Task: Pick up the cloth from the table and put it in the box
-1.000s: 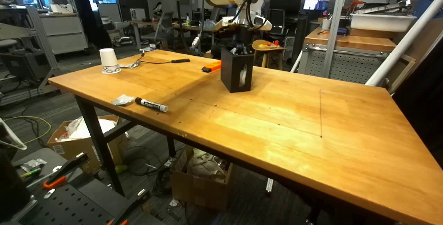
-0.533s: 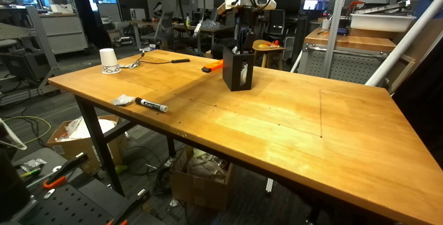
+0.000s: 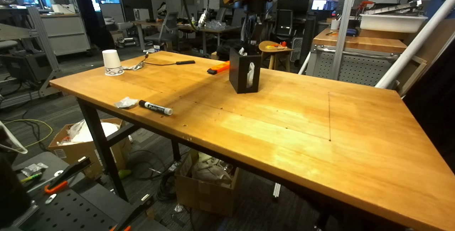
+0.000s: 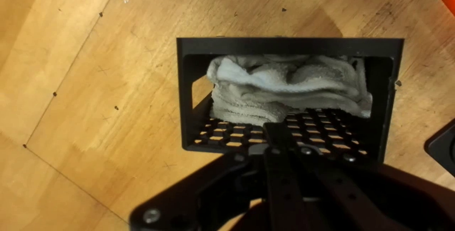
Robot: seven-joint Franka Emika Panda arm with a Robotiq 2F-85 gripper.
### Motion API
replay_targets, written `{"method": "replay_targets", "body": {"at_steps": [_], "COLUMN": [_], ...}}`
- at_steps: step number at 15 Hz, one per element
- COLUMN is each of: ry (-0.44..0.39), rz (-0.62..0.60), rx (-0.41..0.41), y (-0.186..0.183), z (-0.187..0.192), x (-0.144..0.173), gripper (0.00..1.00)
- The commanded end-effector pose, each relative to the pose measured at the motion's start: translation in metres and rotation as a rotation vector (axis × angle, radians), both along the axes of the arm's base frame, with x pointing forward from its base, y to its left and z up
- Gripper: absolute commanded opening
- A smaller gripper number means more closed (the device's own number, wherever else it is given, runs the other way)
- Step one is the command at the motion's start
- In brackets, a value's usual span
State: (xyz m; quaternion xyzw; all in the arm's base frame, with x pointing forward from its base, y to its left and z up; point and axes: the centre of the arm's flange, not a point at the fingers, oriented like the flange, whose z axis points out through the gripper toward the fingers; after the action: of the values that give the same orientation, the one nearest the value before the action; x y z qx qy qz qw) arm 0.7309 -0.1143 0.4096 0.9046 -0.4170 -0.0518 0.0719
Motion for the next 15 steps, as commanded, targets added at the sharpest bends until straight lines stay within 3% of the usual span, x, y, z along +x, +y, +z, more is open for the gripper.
{"method": "replay_targets", "body": {"at_steps": [1, 8, 15], "ry": [-0.020, -0.073, -0.042], "rz": [-0.011, -0.057, -0.045], "rx": [-0.009, -0.015, 0.007], "y": [0.006, 0.020, 0.031], "z": [0.022, 0.059, 0.040], "x": [-0.007, -0.027, -0.030], "gripper": [0.03, 0.03, 0.04]}}
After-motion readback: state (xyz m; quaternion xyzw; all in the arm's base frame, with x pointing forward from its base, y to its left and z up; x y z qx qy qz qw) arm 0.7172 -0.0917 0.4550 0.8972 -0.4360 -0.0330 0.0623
